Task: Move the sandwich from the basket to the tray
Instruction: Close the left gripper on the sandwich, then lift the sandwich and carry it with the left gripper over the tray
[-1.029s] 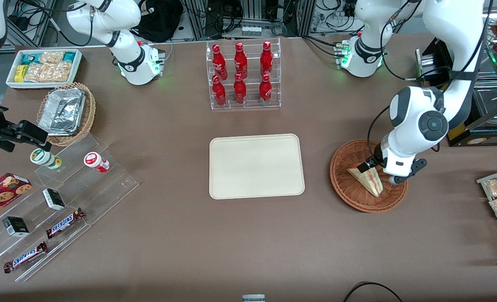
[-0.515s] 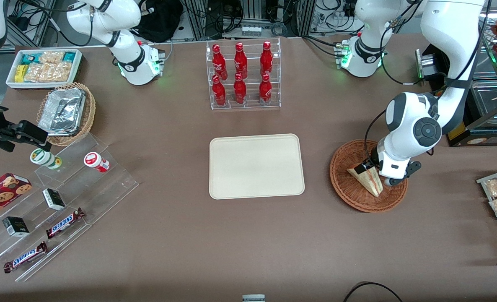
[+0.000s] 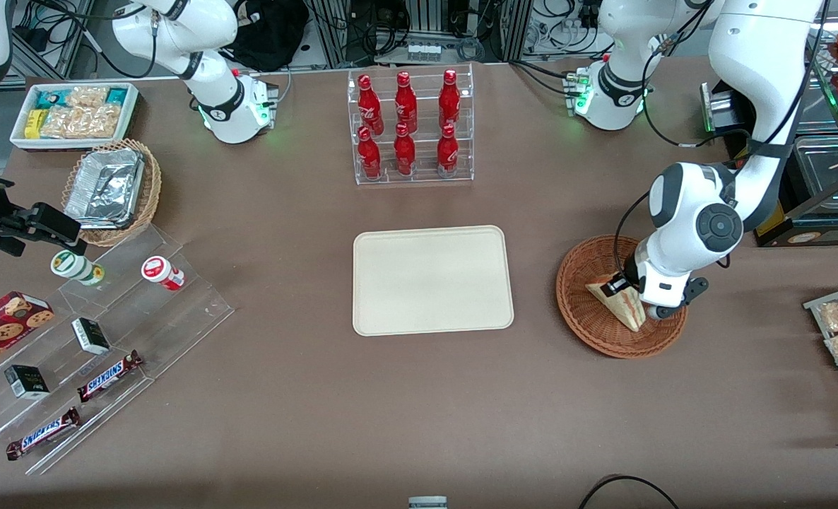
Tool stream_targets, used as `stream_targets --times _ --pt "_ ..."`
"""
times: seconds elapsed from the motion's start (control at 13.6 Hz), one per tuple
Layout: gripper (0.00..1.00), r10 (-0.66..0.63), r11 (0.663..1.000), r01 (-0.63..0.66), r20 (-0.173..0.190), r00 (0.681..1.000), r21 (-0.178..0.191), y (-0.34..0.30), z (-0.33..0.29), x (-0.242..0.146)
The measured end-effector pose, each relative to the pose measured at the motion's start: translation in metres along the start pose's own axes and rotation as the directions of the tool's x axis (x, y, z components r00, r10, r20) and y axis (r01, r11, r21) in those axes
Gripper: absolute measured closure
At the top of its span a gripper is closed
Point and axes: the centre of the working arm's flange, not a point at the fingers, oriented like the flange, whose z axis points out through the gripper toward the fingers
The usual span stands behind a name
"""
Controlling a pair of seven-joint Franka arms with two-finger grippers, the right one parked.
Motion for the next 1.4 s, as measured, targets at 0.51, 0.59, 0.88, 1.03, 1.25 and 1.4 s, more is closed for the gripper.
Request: stream_targets --times 0.51,0.59,0.88,1.03,1.25,1.4 --pt "0.82 -0.017 1.0 0.017 -0.007 1.0 -0.003 0.005 -0.036 0.021" --pt "0.82 -0.016 1.0 0.016 0.009 1.0 0.013 0.008 -0.052 0.024" --pt "0.86 0.041 0.998 -0.042 0.03 0.999 0.04 0.048 -0.124 0.012" --pt "0.86 0.078 0.996 -0.079 0.019 0.997 0.038 0.081 -0.134 -0.015" --pt "0.86 0.171 0.984 -0.172 0.026 0.985 0.048 0.123 -0.125 -0.063" --pt "0.86 0.249 0.966 -0.252 0.05 0.967 0.066 0.154 -0.106 -0.102"
